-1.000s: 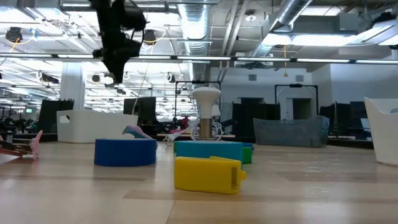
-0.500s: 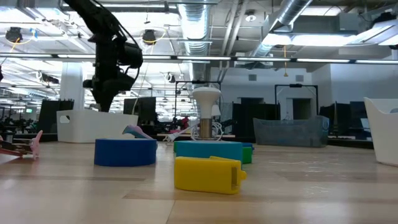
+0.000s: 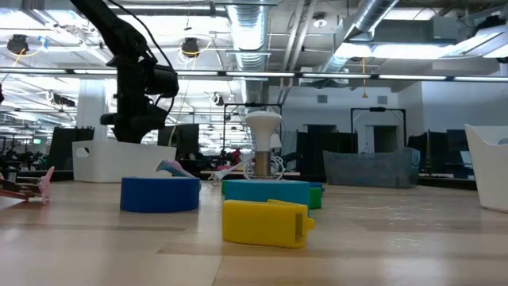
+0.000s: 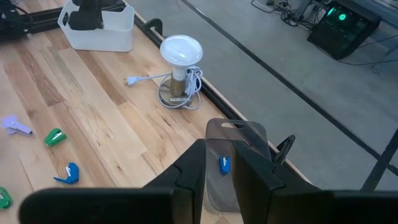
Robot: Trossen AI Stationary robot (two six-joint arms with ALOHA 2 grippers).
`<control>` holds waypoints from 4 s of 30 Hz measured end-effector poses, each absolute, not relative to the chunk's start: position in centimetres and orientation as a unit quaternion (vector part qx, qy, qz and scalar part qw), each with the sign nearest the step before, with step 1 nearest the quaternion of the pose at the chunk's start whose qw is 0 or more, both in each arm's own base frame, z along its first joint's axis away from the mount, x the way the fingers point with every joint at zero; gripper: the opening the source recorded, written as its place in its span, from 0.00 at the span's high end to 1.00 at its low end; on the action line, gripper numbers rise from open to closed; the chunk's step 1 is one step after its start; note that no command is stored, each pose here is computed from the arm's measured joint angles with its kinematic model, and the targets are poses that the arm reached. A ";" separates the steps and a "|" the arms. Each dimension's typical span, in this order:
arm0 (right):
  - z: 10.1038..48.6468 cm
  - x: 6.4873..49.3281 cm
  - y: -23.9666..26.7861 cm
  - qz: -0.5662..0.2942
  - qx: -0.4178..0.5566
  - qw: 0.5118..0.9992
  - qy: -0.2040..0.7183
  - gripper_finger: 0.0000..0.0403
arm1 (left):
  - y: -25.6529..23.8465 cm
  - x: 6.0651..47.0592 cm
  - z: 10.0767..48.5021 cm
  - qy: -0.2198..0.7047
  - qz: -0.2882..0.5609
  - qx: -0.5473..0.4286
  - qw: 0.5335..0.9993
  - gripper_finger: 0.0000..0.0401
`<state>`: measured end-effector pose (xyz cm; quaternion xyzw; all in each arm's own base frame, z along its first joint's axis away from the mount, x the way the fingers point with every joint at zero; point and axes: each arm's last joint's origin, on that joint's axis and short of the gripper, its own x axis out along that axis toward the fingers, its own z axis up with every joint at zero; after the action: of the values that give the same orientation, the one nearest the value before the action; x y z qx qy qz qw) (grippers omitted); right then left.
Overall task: Pick and place Stapler, Stapler remover, tape
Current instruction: Put the gray staple remover into the top white bin, then put the light blue tape into the bottom white bin
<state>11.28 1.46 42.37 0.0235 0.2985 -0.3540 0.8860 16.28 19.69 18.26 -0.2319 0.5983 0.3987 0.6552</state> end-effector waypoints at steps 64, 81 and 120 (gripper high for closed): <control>42.4 11.3 1.5 -0.349 0.017 0.887 0.302 0.84 | 3.2 31.5 30.6 0.551 0.211 -0.093 0.802 0.99; 42.4 11.3 1.5 -0.349 0.017 0.887 0.303 0.84 | -2.7 32.2 30.2 0.559 0.139 -0.106 0.811 0.99; 42.0 11.6 1.9 -0.283 0.025 0.891 0.354 0.84 | -3.7 29.9 37.4 0.350 0.082 -0.174 0.917 0.99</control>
<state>11.60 1.92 42.03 0.0251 0.3539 -0.2829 0.8911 29.88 -3.67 37.44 -0.1741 0.3500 0.0816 0.9168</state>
